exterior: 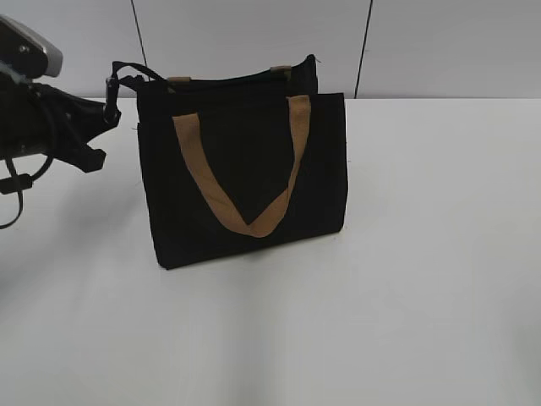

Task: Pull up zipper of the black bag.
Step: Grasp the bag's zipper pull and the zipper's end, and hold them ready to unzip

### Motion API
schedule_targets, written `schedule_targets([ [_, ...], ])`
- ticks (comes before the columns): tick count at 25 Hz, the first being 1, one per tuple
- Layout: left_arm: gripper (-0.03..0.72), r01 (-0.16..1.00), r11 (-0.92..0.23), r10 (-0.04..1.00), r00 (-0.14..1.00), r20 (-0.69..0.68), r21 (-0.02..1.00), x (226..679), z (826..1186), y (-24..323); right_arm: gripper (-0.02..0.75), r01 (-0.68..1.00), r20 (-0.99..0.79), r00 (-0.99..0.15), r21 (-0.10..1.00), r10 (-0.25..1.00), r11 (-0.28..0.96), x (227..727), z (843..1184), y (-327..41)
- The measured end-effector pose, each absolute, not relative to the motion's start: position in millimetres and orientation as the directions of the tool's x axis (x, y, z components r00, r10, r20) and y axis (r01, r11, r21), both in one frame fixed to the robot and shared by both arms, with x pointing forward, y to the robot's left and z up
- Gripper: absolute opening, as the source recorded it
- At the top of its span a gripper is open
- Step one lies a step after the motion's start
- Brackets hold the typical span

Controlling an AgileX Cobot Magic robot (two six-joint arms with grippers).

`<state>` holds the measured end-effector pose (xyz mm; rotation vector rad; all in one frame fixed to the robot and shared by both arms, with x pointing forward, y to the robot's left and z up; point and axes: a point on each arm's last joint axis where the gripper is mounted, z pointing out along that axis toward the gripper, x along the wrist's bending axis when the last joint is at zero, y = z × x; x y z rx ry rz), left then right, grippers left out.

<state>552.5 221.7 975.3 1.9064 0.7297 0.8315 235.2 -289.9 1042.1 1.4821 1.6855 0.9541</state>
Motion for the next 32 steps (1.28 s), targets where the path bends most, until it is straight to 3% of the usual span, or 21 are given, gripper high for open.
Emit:
schedule_targets([
  [12,0.027,-0.023,-0.316,0.796,0.538,0.278,0.949,518,1057,224,0.448,0.488,-0.028,-0.112,0.869,0.993,0.079,235,1042,-290],
  [22,0.027,-0.037,-0.285,0.802,0.539,0.259,0.958,513,1066,223,0.448,0.514,-0.013,-0.132,0.854,0.991,0.079,240,1043,-288],
  [26,0.027,-0.047,-0.277,0.803,0.538,0.258,0.960,514,1070,222,0.448,0.563,0.031,-0.231,0.820,0.972,0.107,267,1051,-279],
  [32,0.027,-0.055,-0.277,0.782,0.567,0.258,0.959,511,1071,211,0.448,0.452,0.093,-0.502,0.876,0.860,0.169,320,1069,-255],
])
